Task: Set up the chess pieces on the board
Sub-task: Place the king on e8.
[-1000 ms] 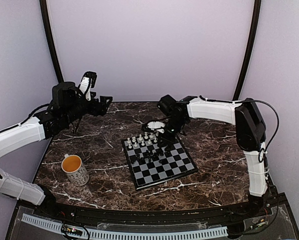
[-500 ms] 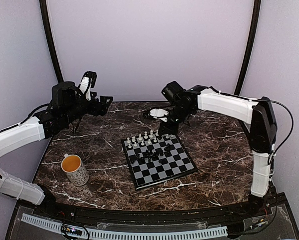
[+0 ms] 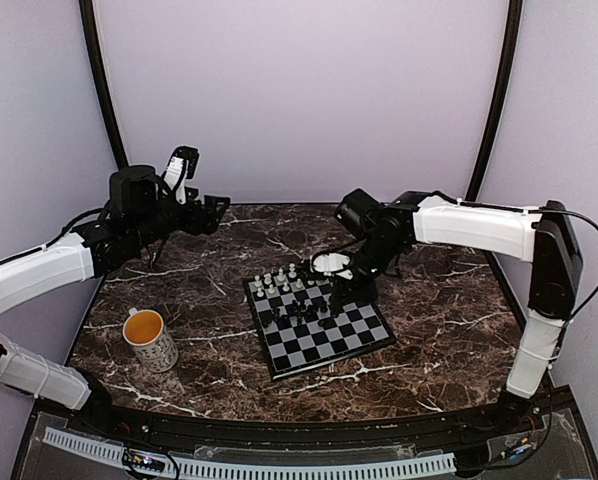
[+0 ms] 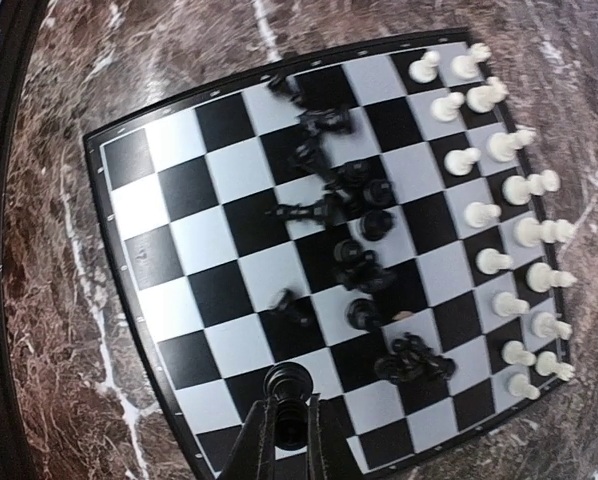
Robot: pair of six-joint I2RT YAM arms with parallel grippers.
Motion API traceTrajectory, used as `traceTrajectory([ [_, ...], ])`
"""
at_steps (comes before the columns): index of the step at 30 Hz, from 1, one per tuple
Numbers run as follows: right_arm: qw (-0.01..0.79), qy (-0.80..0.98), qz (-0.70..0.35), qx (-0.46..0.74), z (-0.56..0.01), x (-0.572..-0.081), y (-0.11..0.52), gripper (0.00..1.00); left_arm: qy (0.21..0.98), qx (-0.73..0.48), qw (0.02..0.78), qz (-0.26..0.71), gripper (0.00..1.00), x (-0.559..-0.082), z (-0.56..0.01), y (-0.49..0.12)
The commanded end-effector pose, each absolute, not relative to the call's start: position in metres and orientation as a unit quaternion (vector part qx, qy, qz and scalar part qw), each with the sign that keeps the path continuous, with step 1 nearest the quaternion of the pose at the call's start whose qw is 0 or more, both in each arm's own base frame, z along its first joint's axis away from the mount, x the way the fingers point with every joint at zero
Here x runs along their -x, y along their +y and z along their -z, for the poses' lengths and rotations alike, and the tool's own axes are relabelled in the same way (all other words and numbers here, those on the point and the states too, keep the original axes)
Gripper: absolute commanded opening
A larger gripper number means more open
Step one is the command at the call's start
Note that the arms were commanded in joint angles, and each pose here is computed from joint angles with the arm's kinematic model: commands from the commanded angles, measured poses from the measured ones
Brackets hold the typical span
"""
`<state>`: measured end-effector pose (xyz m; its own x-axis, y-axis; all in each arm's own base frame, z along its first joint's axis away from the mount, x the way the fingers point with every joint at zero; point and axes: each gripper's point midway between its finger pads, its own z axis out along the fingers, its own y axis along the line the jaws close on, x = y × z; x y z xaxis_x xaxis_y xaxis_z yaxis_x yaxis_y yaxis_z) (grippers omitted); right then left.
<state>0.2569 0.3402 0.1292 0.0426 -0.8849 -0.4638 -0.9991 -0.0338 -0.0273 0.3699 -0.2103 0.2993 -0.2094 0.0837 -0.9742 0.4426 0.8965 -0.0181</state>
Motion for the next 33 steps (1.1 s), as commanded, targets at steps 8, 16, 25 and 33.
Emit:
traceTrajectory([
  [8, 0.140, 0.629, -0.165, 0.746, -0.107, -0.207, 0.348, 0.07, 0.769, -0.175, 0.594, 0.159, 0.87, -0.370, -0.294, -0.213],
  [16, 0.131, 0.613, -0.164, 0.762, -0.099, -0.195, 0.362, 0.07, 0.770, -0.177, 0.591, 0.160, 0.87, -0.370, -0.293, -0.214],
  [25, 0.120, 0.609, -0.158, 0.768, -0.090, -0.192, 0.369, 0.08, 0.770, -0.179, 0.590, 0.165, 0.87, -0.369, -0.294, -0.216],
  [33, 0.115, 0.608, -0.158, 0.770, -0.085, -0.191, 0.375, 0.08, 0.768, -0.181, 0.591, 0.169, 0.87, -0.367, -0.297, -0.217],
])
